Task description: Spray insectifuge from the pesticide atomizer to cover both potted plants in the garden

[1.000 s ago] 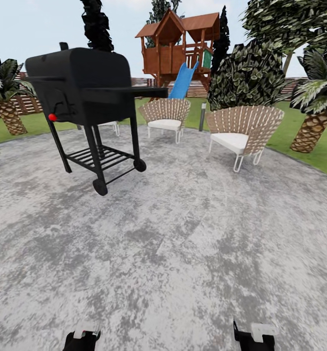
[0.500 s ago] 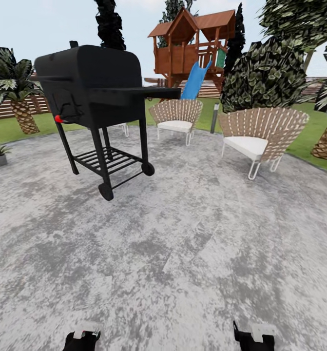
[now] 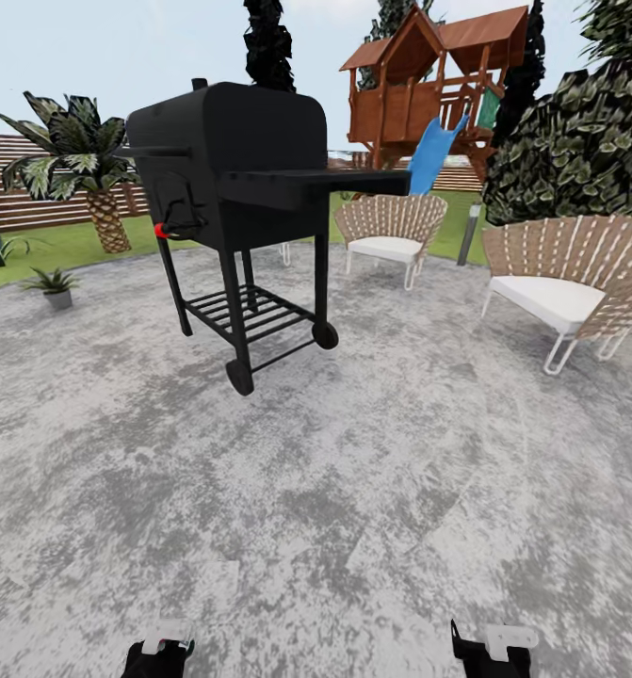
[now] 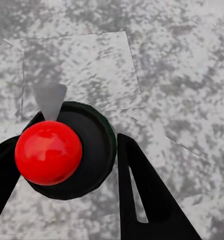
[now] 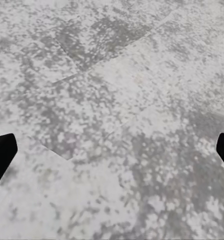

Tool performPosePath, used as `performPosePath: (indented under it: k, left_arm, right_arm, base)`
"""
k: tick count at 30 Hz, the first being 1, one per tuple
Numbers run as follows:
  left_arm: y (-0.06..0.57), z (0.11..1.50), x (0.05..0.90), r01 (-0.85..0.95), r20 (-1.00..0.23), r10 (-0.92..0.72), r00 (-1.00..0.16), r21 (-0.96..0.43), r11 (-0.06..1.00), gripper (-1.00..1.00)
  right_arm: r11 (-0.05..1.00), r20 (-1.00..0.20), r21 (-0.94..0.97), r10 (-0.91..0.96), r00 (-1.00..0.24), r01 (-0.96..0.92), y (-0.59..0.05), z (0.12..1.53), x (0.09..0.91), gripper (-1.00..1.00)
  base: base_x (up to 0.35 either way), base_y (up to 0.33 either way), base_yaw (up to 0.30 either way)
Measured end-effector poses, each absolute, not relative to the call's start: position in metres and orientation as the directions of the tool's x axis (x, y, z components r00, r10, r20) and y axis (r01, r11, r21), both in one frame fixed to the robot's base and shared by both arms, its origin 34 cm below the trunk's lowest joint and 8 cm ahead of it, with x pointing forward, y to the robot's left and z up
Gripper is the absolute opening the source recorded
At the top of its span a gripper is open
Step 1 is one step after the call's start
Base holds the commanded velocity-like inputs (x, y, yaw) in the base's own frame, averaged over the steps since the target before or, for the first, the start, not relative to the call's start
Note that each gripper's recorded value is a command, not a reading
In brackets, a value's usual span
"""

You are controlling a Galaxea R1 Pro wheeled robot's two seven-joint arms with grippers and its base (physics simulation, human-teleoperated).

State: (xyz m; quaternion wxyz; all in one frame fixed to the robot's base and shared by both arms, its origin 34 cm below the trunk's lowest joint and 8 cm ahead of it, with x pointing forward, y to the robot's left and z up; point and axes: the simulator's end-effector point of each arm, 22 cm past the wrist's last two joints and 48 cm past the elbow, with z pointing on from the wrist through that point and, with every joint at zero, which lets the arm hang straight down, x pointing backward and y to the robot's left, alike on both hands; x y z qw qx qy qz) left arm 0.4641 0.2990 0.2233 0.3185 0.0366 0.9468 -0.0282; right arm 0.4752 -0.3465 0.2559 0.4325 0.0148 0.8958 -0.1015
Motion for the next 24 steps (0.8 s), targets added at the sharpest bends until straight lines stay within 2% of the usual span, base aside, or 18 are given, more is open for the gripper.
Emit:
performPosePath:
  k: [16,24]
  left_arm:
    - [0.299,0.2231,0.4638,0.087,-0.605,0.051,-0.795,-0.03,0.996,-1.0]
    - [0.299,0.2228,0.4638,0.087,-0.604,0.051,-0.795,-0.03,0.996,-1.0]
  right_arm:
    - [0.979,-0.778,-0.169,-0.061,-0.625,0.115,-0.3465,0.2559,0.4752,1.0]
    - [0.979,-0.777,-0.169,-0.061,-0.626,0.115,-0.3466,0.2556,0.4751,1.0]
  base:
    - [0.337,-0.001,0.277]
    - [0.051,-0.004,0.277]
